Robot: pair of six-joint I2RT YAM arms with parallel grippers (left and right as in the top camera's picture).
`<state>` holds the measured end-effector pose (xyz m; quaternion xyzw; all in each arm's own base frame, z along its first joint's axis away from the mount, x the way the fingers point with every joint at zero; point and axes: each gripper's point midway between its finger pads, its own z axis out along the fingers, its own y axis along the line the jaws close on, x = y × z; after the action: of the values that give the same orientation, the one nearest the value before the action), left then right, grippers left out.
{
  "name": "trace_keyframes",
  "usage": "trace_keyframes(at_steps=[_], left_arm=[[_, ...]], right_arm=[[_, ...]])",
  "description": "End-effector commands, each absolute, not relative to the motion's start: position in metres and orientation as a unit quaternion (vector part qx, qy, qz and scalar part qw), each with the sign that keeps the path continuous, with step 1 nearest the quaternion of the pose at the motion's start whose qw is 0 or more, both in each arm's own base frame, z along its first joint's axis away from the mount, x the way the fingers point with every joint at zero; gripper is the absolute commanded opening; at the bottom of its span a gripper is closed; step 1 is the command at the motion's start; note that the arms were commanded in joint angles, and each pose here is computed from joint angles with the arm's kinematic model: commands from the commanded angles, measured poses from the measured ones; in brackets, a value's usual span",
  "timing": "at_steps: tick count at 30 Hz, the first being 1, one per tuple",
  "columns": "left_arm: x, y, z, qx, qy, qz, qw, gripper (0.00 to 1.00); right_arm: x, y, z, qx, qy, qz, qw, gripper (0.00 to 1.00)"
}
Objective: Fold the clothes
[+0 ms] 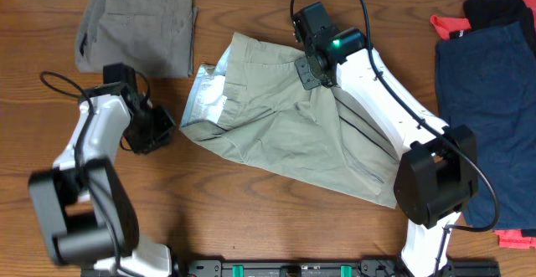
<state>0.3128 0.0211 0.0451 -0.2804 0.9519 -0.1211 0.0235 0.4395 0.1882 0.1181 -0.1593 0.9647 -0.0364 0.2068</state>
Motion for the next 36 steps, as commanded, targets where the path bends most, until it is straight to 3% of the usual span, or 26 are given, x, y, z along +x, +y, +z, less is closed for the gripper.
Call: trace_keyframes(at_steps=[1, 2, 5, 12, 29, 33, 36], left_arm=[[0.331, -0.006, 0.086, -0.214, 0.957, -0.172, 0.094, 0.52], [0.334, -0.01, 0.092, -0.204, 0.957, -0.174, 0.107, 0.72], [0.346, -0.022, 0.101, -0.177, 0.958, -0.179, 0.139, 0.8], [0.368, -0.056, 0.087, -0.124, 0.962, -0.186, 0.156, 0.84], [0.382, -0.057, 0.028, -0.041, 0.976, -0.164, 0.135, 0.85], [0.378, -0.065, 0.03, -0.028, 0.974, -0.184, 0.127, 0.84], [0.37, -0.064, 0.027, -0.025, 0.977, -0.182, 0.112, 0.77]], right_arm=[[0.45, 0.181, 0.132, -0.117, 0.966, -0.032, 0.23, 0.04], [0.451, 0.182, 0.133, -0.109, 0.966, -0.028, 0.232, 0.03], [0.454, 0.181, 0.133, -0.094, 0.968, -0.015, 0.234, 0.01], [0.454, 0.174, 0.132, -0.084, 0.972, 0.01, 0.221, 0.01], [0.449, 0.172, 0.129, -0.089, 0.974, 0.006, 0.209, 0.01], [0.449, 0.172, 0.129, -0.089, 0.974, 0.006, 0.208, 0.01], [0.449, 0.171, 0.129, -0.088, 0.974, 0.006, 0.208, 0.02]])
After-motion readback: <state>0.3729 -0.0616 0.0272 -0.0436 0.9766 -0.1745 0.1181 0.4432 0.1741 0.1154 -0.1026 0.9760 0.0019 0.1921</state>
